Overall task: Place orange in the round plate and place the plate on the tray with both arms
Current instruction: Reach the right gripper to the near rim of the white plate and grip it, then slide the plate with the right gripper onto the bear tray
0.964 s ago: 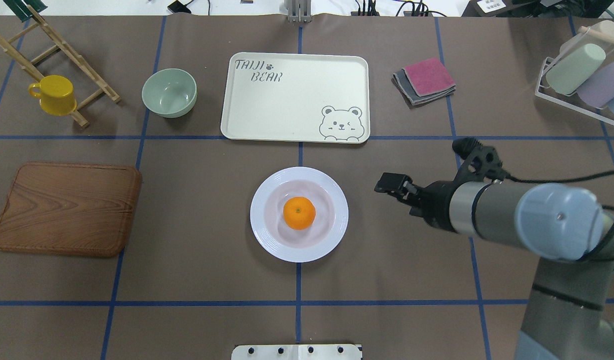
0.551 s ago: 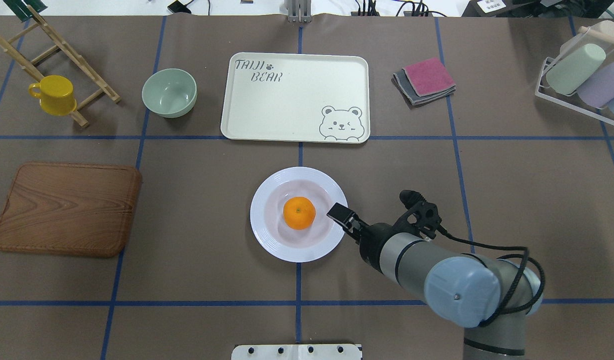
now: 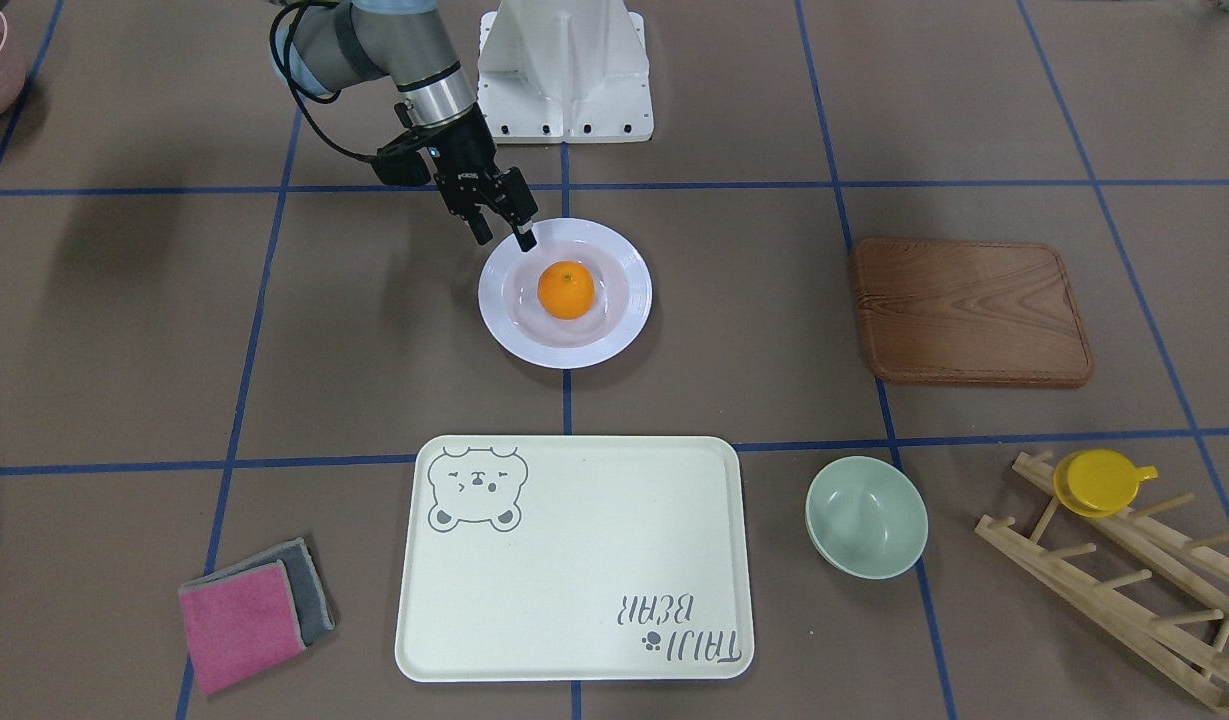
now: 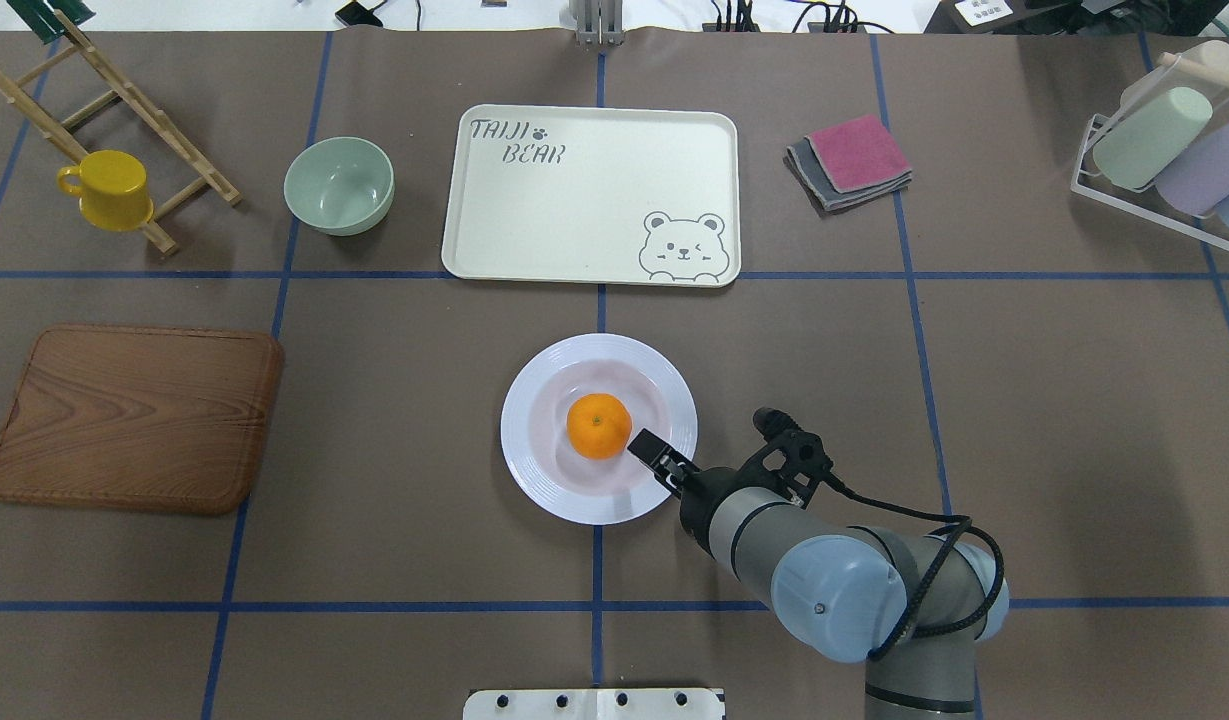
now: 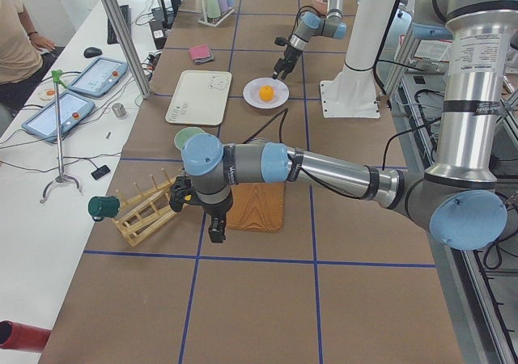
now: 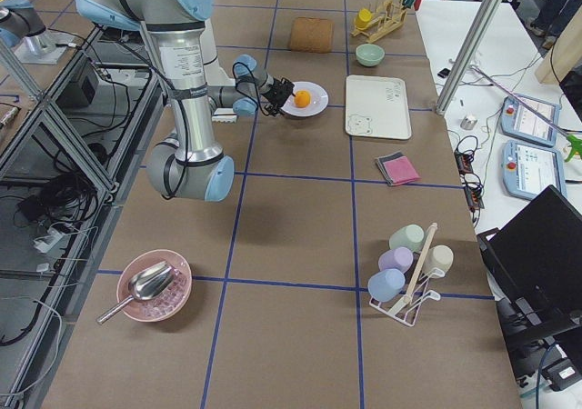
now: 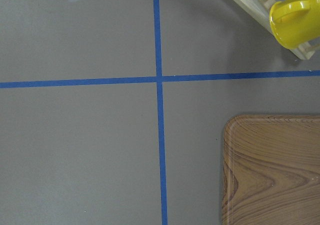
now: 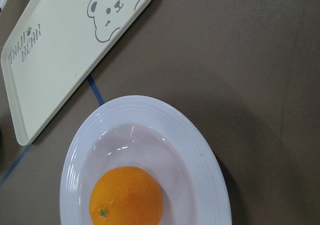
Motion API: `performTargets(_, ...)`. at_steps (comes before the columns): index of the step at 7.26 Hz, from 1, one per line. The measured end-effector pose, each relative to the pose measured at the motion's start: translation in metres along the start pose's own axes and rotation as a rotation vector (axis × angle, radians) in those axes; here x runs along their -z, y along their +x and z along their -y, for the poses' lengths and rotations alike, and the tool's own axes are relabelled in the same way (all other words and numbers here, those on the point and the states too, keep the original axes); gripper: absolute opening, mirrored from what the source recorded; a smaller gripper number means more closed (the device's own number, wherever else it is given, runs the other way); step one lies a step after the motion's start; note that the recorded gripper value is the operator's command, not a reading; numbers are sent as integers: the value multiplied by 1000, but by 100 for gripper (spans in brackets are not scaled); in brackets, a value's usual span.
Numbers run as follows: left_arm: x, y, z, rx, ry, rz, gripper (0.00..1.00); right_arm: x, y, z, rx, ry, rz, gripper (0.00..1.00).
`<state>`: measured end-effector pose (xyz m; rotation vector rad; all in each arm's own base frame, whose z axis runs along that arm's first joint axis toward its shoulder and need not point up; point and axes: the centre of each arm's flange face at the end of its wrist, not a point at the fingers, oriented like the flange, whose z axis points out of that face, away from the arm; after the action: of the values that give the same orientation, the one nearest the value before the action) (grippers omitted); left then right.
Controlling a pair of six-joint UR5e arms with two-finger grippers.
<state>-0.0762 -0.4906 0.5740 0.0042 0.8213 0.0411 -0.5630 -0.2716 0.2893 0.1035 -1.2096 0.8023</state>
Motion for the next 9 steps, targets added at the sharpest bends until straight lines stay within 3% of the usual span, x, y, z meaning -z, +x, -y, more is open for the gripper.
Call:
performTargets(2, -2, -1, -3, 5, -4, -11, 100, -13, -1, 2, 3, 17, -11, 58)
performTargets(3, -3, -1, -3, 6, -4, -12, 100, -20, -6, 4, -1, 27, -11, 11)
performTargets(4, -3, -1, -4, 6, -5, -12, 100, -26, -12, 7, -7, 37, -9, 0)
performTargets(7, -3, -2, -4, 7, -5, -13, 100, -29, -22, 14, -10, 48, 3, 0)
performTargets(9, -3, -1, -4, 7, -5, -13, 100, -13, -34, 19, -16, 38, 41, 0)
